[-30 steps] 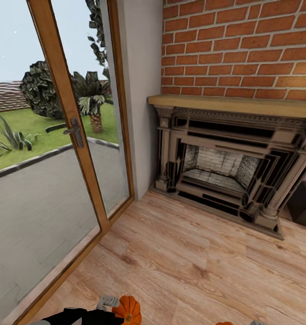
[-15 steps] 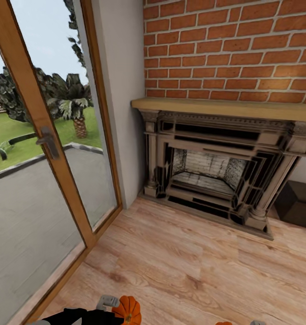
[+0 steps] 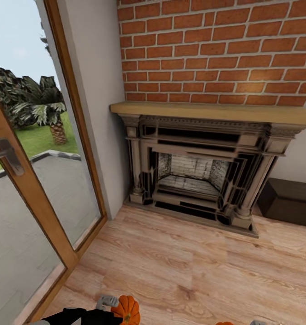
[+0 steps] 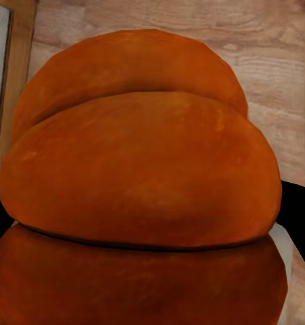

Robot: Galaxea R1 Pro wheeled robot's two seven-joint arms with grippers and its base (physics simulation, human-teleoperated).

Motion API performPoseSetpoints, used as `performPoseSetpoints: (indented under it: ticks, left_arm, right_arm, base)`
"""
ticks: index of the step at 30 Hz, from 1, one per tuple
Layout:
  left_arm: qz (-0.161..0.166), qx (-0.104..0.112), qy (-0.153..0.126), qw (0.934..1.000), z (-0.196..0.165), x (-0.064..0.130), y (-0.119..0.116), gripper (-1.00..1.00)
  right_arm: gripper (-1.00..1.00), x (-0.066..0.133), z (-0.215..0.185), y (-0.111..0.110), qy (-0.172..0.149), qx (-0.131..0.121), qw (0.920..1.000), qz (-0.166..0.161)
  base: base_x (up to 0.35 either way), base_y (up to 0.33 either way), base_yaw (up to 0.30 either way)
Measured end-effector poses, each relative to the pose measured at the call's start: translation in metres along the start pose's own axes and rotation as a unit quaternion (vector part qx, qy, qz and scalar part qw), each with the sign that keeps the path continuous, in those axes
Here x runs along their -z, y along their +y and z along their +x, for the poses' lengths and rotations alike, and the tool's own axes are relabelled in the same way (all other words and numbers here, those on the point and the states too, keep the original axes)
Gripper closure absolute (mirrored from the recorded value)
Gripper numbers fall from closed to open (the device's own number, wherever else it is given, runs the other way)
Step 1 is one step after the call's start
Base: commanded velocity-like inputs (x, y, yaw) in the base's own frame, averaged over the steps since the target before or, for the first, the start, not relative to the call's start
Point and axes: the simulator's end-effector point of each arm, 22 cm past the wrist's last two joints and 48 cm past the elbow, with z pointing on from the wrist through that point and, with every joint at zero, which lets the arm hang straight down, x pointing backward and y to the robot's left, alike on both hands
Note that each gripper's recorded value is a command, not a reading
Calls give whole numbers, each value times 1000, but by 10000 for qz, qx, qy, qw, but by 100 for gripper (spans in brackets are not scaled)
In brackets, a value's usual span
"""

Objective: Place each of the two pumpkins and all three candles from the living room inside a cabinet in the living room (use any cabinet), then make sure every cabinet is closed, and position the cauldron so it is next to a table in the living room.

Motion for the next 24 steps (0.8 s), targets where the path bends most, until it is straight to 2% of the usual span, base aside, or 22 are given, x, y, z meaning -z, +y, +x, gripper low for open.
performPoseSetpoints:
  ticks: [1,2,3,5,8,9,11,13,15,21,24]
  left_arm:
    - [-299,-4,1,9996,0,0,13,100]
    - [-743,-17,2,9972,0,2,32,100]
    - [-1230,-17,1,9924,-1,5,50,100]
    - [-1962,-13,-7,9806,-1,14,78,100]
    - [-2515,3,-27,9678,-2,25,99,100]
    - [-2619,12,-17,9651,-2,28,104,100]
    - [-2667,41,45,9638,7,29,106,100]
    - [-2781,113,251,9602,43,33,113,100]
    - [-2888,121,304,9568,56,37,119,100]
    - [-2879,143,412,9567,77,37,116,100]
    - [-2906,137,405,9559,78,39,118,100]
  right_arm:
    - [100,0,-1,0,-11,5,10000,3]
    - [100,0,-1,0,-14,11,10000,5]
    - [100,1,-1,0,-13,20,10000,6]
    - [100,1,-2,0,-31,27,10000,5]
    - [100,1,-4,0,-48,41,10000,29]
    - [100,2,-4,-3,-58,45,9999,87]
    - [100,2,-5,-7,-73,53,9998,193]
    - [100,2,-6,-11,-84,64,9995,295]
    - [100,2,-7,-11,-103,70,9994,317]
    - [100,3,-7,-14,-118,80,9991,404]
    - [100,5,8,-19,-42,75,9988,486]
  base:
    - [3,0,-232]
    - [2,0,-231]
    - [1,0,-230]
    - [0,0,-230]
    - [0,0,-230]
    - [0,0,-229]
    - [0,0,-229]
    - [0,0,-229]
    - [0,0,-229]
    - [0,0,-230]
    - [0,0,-230]
